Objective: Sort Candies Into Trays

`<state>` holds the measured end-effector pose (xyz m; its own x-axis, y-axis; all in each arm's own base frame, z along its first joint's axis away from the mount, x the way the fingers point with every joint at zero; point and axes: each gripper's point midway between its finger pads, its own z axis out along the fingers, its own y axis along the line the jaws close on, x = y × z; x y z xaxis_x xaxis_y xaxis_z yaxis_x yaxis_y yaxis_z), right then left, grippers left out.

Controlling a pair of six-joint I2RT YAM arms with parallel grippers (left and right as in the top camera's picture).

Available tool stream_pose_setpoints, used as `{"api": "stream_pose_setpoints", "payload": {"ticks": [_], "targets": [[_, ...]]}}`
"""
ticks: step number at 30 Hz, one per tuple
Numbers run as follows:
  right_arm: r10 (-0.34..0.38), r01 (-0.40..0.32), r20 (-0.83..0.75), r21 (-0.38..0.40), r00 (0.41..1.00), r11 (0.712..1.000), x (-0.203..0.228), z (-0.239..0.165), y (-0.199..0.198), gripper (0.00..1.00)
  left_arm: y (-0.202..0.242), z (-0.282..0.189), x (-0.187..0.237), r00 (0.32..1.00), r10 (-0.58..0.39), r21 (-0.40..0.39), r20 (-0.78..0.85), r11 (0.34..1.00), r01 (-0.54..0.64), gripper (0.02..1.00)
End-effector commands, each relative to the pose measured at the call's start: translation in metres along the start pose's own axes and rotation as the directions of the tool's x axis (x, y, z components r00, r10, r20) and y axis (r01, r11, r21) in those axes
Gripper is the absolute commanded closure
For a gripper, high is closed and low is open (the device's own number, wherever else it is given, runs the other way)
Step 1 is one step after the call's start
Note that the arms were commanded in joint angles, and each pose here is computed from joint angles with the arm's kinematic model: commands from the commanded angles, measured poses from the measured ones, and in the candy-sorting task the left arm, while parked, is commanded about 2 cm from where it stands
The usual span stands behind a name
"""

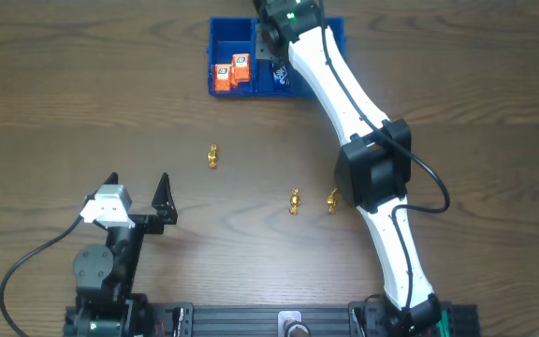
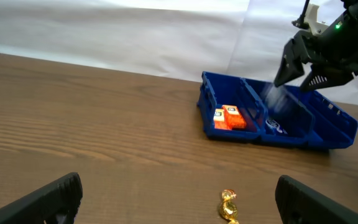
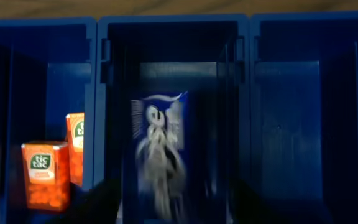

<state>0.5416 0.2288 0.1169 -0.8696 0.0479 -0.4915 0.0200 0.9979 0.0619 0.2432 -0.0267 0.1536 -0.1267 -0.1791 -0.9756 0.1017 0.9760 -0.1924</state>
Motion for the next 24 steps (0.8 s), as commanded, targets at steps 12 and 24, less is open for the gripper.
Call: {"api": "stream_pose_setpoints", "payload": {"ticks": [12,24], "targets": [[-0.110,0.104,-0.066,-0.087,0.992,0.991,0.069,-0.114,0.087,0.288,0.001,0.001,0.017,0.999,0.011,0.004,-0.050,1.000,-0.011,0.020],[-0.101,0.093,-0.356,-0.039,0.929,0.995,0.220,-0.035,0.135,0.299,0.001,0.001,0.017,0.999,0.011,0.004,-0.050,1.000,-0.011,0.020]]}}
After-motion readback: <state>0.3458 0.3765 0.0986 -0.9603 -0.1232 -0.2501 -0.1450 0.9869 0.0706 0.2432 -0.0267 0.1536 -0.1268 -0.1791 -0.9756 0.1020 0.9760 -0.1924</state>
